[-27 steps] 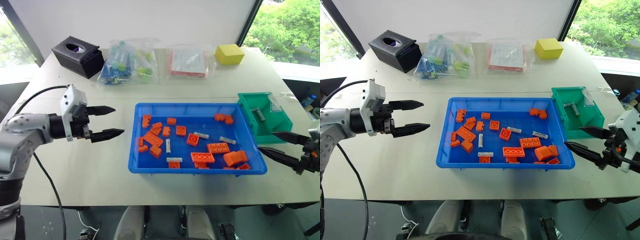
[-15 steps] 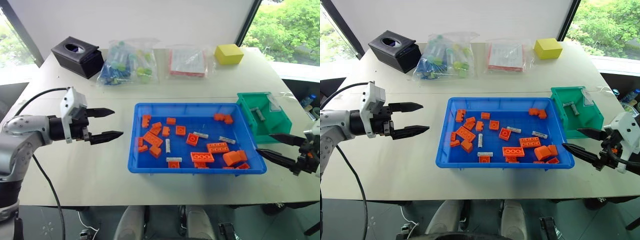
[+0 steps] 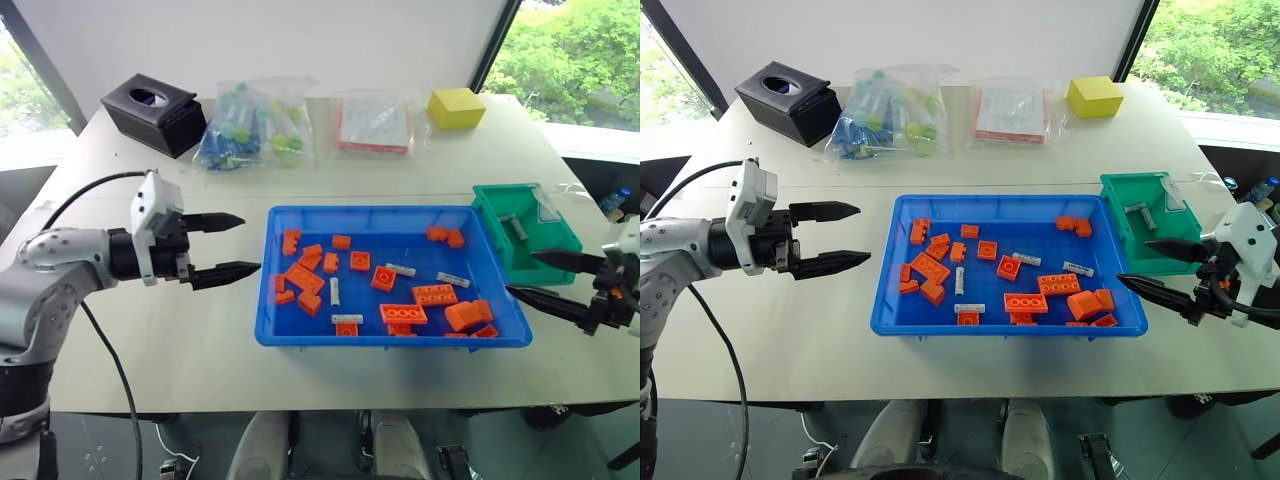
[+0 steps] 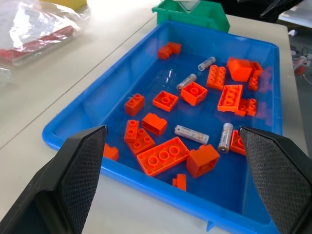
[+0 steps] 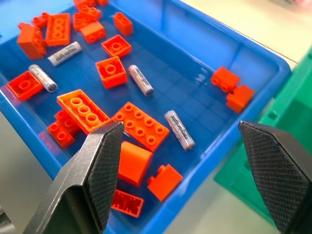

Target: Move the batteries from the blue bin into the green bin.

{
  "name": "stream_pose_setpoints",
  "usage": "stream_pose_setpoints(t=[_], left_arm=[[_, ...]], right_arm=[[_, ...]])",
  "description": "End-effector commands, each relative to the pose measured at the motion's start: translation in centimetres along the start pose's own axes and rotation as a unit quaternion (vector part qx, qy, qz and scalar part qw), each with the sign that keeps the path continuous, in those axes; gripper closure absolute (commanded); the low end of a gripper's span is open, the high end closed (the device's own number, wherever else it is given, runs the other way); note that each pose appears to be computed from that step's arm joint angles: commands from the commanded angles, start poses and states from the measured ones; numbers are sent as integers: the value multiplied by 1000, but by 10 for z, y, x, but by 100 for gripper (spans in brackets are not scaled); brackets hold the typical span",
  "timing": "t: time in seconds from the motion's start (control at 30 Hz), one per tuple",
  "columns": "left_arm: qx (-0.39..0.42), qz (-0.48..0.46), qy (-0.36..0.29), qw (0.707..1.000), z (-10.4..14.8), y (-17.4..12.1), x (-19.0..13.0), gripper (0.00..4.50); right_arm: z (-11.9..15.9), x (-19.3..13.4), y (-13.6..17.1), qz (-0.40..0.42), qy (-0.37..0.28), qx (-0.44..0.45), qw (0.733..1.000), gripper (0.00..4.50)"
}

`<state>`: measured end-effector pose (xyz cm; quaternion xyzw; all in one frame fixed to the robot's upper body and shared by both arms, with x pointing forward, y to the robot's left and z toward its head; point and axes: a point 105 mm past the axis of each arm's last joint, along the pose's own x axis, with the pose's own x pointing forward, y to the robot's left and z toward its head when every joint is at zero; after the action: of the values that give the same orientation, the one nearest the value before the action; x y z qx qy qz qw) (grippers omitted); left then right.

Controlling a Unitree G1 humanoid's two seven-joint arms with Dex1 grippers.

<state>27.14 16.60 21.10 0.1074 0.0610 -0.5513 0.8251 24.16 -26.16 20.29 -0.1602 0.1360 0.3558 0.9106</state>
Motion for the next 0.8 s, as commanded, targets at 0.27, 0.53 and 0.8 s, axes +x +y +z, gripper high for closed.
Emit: stream_pose_setpoints(t=[0.27,0.53,0.8], left_arm=[[33,-71,26,997,11,-17,-3,0],[43,-69,30,996,14,-14,-6,0],[39,-71,31,996,16,-17,-8,0]], right_arm=[[43,93,43,76,-20,11,997,64],[36,156,100,149,52,76,985,64],[12,184,113,148,113,112,976,64]])
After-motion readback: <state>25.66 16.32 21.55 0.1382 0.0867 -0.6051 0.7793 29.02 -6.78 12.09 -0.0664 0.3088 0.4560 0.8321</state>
